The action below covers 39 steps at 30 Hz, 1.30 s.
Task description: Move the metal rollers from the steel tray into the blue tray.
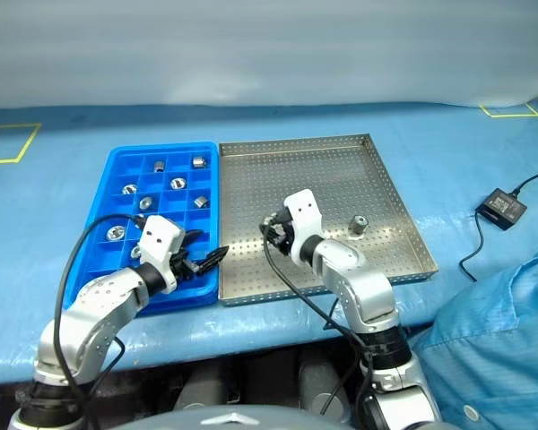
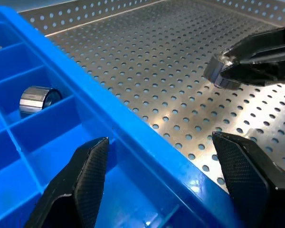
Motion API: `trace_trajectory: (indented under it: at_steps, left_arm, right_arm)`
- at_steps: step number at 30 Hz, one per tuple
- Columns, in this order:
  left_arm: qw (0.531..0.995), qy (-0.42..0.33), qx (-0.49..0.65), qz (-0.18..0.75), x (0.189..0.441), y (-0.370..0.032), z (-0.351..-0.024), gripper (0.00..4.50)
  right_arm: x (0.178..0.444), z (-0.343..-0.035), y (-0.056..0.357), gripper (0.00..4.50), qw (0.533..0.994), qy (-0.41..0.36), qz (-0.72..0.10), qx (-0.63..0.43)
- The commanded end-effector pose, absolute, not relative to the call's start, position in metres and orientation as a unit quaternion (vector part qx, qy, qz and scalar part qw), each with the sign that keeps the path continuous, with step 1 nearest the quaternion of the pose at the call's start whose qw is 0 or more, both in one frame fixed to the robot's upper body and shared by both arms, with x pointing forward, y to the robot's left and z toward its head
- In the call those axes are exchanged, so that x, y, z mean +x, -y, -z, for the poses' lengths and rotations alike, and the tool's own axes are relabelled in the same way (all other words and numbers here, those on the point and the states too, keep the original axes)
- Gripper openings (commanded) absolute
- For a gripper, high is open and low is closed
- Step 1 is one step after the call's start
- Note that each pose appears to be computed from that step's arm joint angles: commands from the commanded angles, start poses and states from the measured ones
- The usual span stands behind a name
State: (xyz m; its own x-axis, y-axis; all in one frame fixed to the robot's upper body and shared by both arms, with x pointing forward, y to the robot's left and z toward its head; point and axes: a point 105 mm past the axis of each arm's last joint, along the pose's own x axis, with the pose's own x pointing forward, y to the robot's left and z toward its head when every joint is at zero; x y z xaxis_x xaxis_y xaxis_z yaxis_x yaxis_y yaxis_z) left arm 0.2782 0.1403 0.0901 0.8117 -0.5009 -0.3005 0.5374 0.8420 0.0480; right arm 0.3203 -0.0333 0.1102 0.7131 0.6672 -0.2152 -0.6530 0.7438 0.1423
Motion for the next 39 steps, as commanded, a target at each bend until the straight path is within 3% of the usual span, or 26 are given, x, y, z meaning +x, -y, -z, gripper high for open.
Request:
trace_trajectory:
  at_steps: [1, 9, 18, 32, 38, 39]
  left_arm:
    - [0.957, -0.127, 0.081, 0.248, 0.275, -0.149, -0.100, 3.76]
    - [0.966, -0.131, 0.083, 0.205, 0.271, -0.162, -0.099, 3.76]
    - [0.974, -0.111, 0.071, 0.184, 0.264, -0.165, -0.108, 3.76]
    - [0.979, -0.092, 0.048, 0.178, 0.245, -0.166, -0.115, 3.76]
    - [0.977, -0.100, 0.046, 0.185, 0.246, -0.162, -0.110, 3.76]
    - [0.976, -0.102, 0.045, 0.187, 0.247, -0.161, -0.109, 3.76]
  right_arm:
    - [0.314, -0.144, 0.012, 1.67, 0.912, -0.079, -0.402, 0.033]
    - [0.312, -0.168, -0.038, 1.67, 0.872, -0.043, -0.488, 0.003]
    - [0.324, -0.149, -0.083, 1.67, 0.833, -0.050, -0.550, -0.014]
    - [0.364, -0.122, -0.094, 1.67, 0.849, -0.076, -0.522, -0.035]
    - [0.367, -0.117, -0.087, 3.63, 0.852, -0.066, -0.516, -0.059]
    - [0.365, -0.120, -0.086, 3.63, 0.851, -0.059, -0.518, -0.058]
